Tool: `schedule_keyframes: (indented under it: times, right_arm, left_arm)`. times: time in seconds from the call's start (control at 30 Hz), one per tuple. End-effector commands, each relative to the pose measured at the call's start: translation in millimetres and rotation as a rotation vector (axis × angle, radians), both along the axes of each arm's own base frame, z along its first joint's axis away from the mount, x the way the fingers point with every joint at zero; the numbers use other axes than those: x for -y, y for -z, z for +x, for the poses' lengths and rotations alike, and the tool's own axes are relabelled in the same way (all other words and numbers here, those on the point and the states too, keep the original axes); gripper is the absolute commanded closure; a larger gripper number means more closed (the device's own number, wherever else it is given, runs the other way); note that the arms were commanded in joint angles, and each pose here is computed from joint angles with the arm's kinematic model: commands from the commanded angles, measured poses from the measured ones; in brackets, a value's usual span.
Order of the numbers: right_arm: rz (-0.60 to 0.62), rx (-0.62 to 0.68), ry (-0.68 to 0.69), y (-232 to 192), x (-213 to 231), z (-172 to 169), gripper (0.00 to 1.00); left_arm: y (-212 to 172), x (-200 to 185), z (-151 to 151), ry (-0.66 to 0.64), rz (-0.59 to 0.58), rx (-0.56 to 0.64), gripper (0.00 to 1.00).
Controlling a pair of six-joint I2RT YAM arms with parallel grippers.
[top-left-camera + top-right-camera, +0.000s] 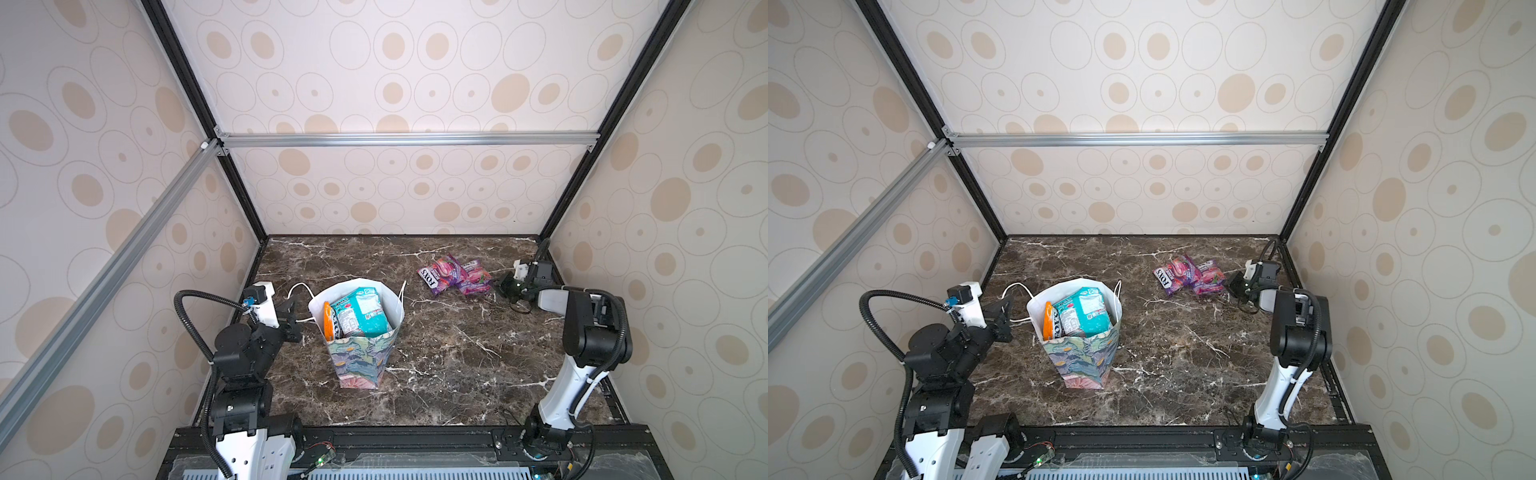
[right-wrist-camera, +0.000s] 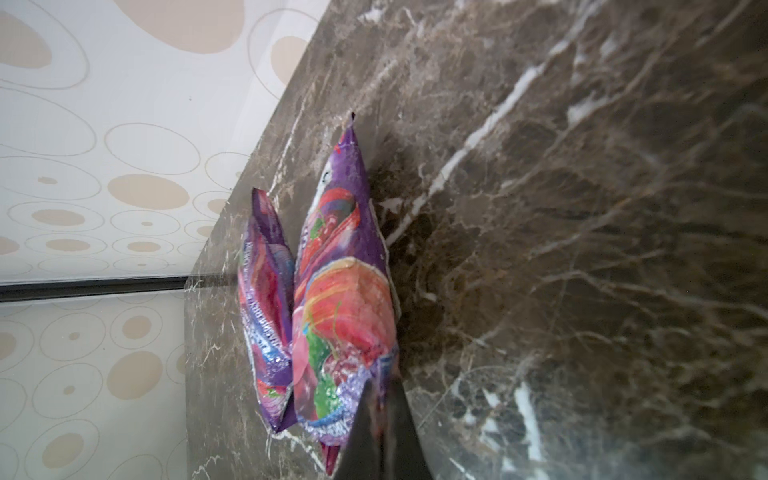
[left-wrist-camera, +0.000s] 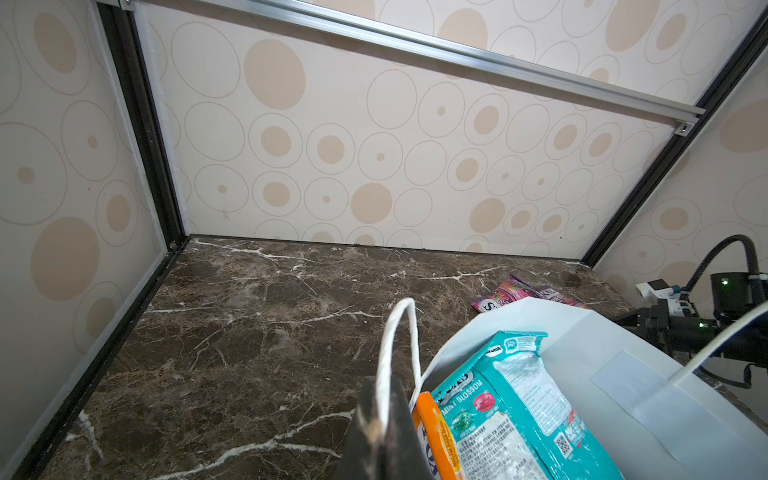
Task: Place the snacks into the paper bag
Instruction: 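Close the right gripper on the purple Berries packet and lift it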
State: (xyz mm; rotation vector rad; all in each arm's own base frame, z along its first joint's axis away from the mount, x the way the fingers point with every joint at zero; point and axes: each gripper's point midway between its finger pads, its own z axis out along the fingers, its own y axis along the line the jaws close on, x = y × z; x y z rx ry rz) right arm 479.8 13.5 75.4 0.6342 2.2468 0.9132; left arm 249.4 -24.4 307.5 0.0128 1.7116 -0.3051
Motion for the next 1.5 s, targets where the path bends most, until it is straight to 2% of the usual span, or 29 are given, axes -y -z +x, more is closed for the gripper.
schedule_keyframes:
  times: [0.0, 0.63, 0.9, 1.47]
  right_arm:
    - [-0.025, 0.067, -0.015, -30.7, 0.1, -3.0, 1.00]
    - [-0.071, 0.201, -0.036, -114.9, -7.8, -31.0, 1.00]
    - [-0.127, 0.261, -0.042, -151.8, -14.7, -49.6, 1.00]
    - [-0.234, 0.418, -0.113, -243.0, -52.3, -84.7, 1.00]
  left_arm:
    - [-7.9, 0.9, -3.2, 0.006, 0.022, 0.029, 1.00]
    - [-12.4, 1.1, -6.9, 0.003, 0.020, 0.051, 1.00]
    - [-11.0, 1.3, -5.6, 0.005, 0.019, 0.045, 1.00]
    - [-9.8, 1.9, -4.8, 0.010, 0.020, 0.039, 1.00]
